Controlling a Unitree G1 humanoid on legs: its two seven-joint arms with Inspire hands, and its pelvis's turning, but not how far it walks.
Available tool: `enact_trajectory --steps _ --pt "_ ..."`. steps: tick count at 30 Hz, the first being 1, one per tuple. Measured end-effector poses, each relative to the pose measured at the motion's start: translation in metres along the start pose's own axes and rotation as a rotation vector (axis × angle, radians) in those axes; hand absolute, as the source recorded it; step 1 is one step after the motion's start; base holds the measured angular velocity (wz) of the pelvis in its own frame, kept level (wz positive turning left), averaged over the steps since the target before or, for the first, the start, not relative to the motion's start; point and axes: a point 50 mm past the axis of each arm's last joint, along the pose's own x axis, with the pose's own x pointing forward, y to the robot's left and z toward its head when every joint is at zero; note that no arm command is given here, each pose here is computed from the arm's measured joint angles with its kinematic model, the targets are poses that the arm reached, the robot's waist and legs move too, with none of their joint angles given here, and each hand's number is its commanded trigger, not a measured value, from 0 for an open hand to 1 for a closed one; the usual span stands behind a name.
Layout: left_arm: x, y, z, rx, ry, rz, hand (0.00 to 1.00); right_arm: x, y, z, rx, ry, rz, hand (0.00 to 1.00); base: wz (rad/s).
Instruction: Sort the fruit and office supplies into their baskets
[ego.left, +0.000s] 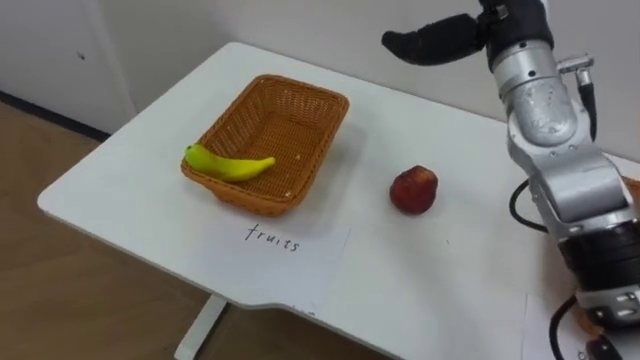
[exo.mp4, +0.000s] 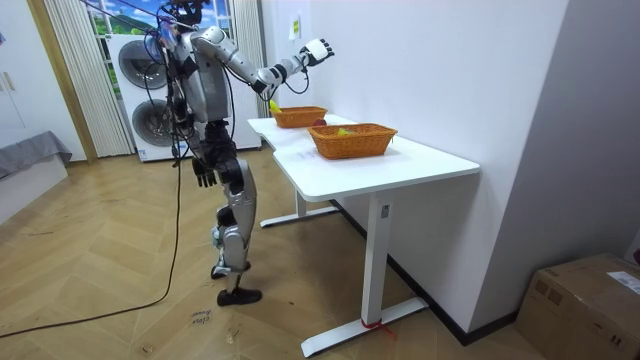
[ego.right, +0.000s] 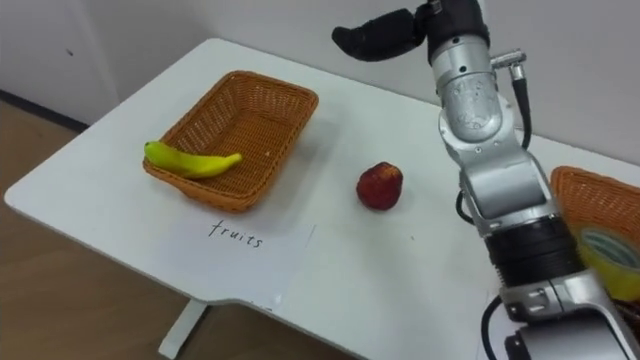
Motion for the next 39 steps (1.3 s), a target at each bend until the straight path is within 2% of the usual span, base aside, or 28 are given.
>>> enact_trajectory --steps 4,22,39 --pt "-0.001 -0.007 0.004 -0.005 -0.014 -0.012 0.0 -0.007 0.0 -0.015 0.084 0.068 -0.008 0.0 -0.02" --pt "-0.003 -0.019 -0.007 0.041 0.032 -0.046 0.0 -0.029 0.006 -0.07 0.068 0.294 -0.042 0.0 -0.01" --pt "-0.004 -0.03 -0.008 0.046 0.035 -0.08 0.0 -0.036 0.007 -0.093 0.166 0.41 -0.059 0.0 0.0"
